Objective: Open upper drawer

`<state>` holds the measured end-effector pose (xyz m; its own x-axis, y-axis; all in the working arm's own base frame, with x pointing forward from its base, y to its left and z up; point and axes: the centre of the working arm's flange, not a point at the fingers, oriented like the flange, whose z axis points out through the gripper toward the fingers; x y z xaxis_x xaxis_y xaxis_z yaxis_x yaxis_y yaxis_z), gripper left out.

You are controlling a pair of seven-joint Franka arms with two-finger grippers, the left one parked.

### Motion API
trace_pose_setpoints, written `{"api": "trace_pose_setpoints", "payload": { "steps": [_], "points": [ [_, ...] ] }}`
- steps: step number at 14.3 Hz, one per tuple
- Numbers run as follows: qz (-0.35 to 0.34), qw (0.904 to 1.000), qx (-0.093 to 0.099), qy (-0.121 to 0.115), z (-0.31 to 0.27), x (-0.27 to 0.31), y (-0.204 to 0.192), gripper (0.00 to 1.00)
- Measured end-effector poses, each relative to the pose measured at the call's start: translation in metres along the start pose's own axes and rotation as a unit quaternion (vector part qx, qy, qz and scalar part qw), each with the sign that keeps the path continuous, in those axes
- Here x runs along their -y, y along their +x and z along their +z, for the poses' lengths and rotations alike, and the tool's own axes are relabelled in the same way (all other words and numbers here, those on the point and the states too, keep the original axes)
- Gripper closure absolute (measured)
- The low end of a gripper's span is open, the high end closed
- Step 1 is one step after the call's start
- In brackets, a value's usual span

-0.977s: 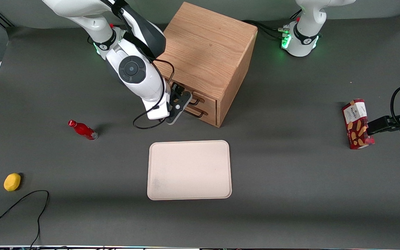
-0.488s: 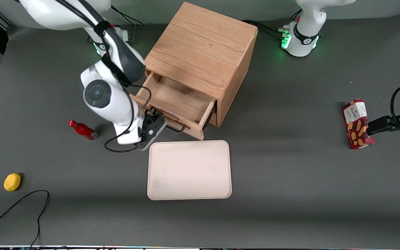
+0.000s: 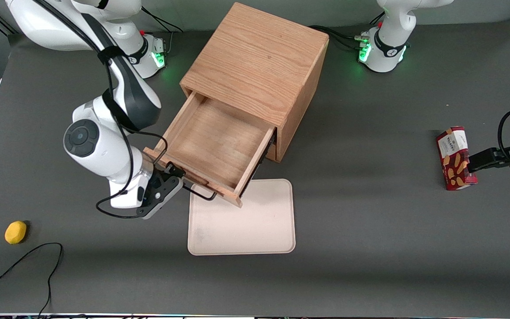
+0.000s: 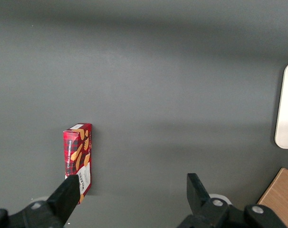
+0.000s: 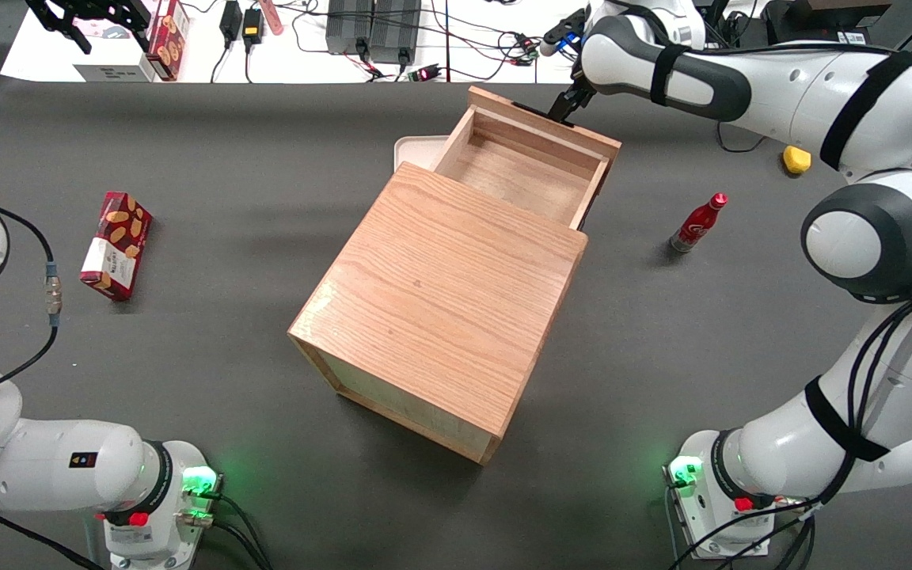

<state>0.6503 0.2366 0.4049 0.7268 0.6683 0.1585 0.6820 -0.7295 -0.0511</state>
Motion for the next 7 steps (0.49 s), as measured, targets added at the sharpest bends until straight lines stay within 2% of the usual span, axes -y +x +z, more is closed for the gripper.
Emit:
{"api": "trace_pose_setpoints", "payload": {
  "steps": [5, 7],
  "points": [
    [0.018, 0.9998, -0.008, 0.01, 0.0028, -0.0107, -0.0031, 0.0],
    [0.03, 0.9991, -0.018, 0.023, 0.0032, -0.0121, -0.0026, 0.0]
  ]
}}
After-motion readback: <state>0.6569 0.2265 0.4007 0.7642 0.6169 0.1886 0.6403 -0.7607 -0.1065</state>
